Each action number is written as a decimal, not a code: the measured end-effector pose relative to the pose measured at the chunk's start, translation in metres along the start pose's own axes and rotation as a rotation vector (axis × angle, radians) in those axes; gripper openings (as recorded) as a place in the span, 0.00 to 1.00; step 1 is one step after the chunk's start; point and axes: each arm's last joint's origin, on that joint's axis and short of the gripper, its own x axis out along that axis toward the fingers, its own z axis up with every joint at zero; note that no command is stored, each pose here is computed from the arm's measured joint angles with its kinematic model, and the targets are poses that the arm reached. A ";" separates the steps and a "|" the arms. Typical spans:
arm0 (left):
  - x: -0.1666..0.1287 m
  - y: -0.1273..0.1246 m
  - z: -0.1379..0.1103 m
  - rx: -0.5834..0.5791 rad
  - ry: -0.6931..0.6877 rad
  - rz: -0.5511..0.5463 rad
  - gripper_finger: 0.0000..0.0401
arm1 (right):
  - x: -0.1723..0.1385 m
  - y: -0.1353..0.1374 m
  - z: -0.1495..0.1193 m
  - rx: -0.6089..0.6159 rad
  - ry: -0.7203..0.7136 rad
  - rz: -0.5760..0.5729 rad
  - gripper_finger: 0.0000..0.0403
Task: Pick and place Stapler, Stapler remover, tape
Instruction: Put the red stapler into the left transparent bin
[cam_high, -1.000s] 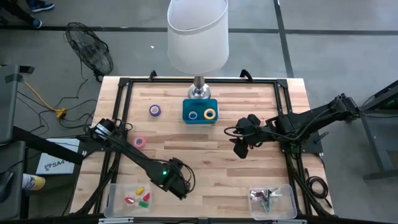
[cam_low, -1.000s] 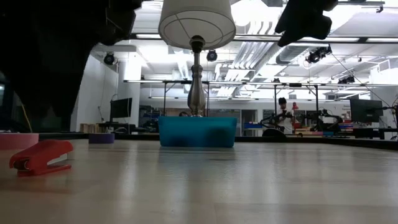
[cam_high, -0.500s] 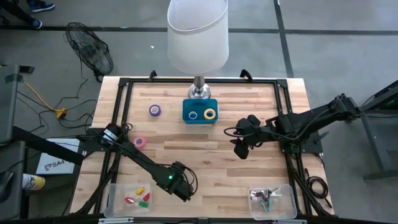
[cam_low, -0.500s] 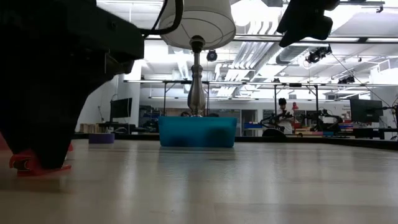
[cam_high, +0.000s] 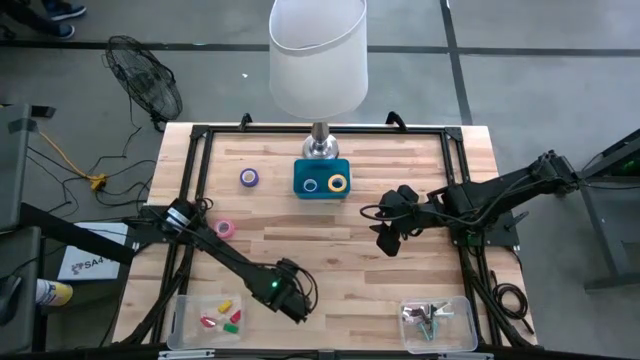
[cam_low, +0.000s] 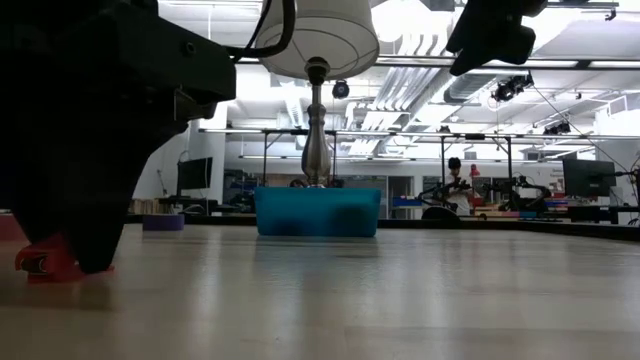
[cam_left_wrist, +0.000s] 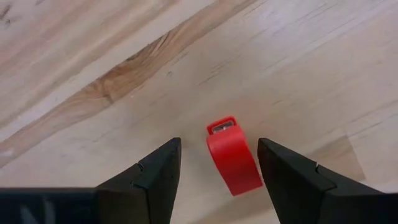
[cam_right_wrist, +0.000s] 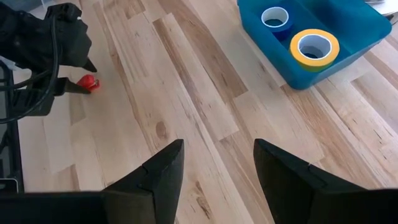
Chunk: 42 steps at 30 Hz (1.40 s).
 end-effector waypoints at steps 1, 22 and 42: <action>0.000 0.000 0.000 0.005 0.000 -0.002 0.51 | 0.000 0.000 0.000 0.000 0.000 0.000 0.46; -0.002 -0.003 0.002 0.115 0.014 -0.027 0.20 | 0.000 0.001 -0.001 0.010 0.026 0.031 0.46; -0.127 0.022 -0.029 0.394 0.085 0.157 0.20 | 0.000 0.001 -0.001 -0.020 0.027 0.028 0.46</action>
